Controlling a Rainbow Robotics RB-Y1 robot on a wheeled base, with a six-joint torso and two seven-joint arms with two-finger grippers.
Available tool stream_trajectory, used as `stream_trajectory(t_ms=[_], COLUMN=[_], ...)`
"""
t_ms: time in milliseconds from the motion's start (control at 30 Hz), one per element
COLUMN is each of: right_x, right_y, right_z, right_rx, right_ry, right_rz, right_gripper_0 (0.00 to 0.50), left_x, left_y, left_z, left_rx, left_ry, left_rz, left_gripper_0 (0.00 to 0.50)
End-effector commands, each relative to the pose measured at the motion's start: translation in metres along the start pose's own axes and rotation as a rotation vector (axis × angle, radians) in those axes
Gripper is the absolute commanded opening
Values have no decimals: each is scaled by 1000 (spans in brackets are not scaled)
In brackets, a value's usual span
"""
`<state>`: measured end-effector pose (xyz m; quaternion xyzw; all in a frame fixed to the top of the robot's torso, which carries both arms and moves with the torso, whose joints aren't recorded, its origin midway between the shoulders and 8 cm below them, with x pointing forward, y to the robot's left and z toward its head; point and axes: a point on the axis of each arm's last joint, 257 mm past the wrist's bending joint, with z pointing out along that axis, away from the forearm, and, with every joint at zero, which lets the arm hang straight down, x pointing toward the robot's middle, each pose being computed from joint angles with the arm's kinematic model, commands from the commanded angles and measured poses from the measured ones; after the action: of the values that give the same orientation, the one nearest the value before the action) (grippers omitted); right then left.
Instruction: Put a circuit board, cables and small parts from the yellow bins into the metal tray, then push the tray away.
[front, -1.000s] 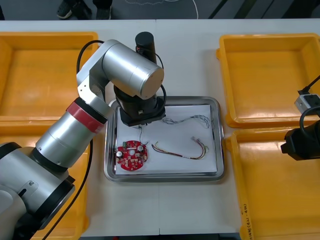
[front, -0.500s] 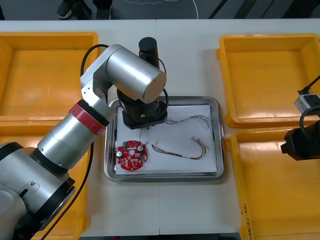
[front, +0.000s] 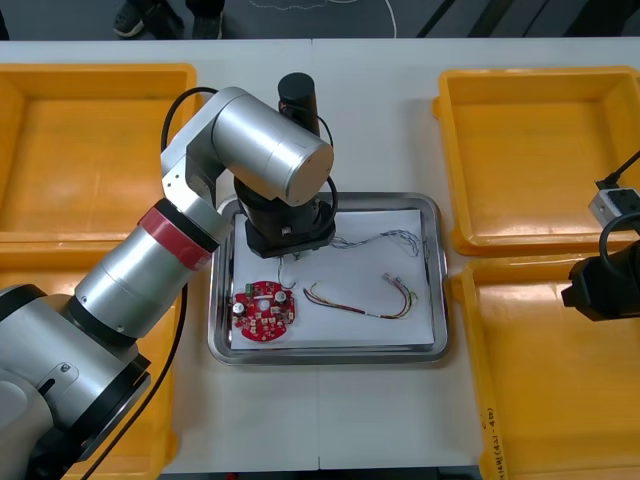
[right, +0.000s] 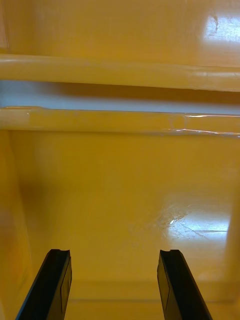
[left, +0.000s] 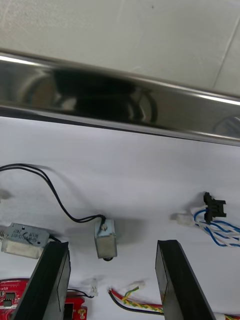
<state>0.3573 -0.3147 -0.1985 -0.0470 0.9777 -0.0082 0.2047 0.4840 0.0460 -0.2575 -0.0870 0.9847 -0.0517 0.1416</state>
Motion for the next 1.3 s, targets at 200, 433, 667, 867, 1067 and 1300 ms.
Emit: stream_trajectory(t_ms=[200,433,667,867,1067,1300], right_x=[0,0,1,3,3,7], right_y=[0,2,5,10,15,28], right_z=[-5,-5,-5,-6,-8,-9], right_rx=[-14,-21,-32,-46,-60,-75], right_ry=[-15,-13,-9,-8,-10,-12], right_rz=[-33,-40,-62,-99,-134,-186], right_gripper_0=[500,500,500,500,500,500], left_x=[-20,-34,-58,-73,-81,-80], left_y=[-26,0,31,78,119,167], left_z=[-79,-119,-149,-163,-173,-171], left_rx=[76,76,100,74,69,66], left_ry=[-121,-180,-242,-251,-255,-260], left_rz=[136,132,102,77,73,84], left_gripper_0=[500,500,500,500,500,500])
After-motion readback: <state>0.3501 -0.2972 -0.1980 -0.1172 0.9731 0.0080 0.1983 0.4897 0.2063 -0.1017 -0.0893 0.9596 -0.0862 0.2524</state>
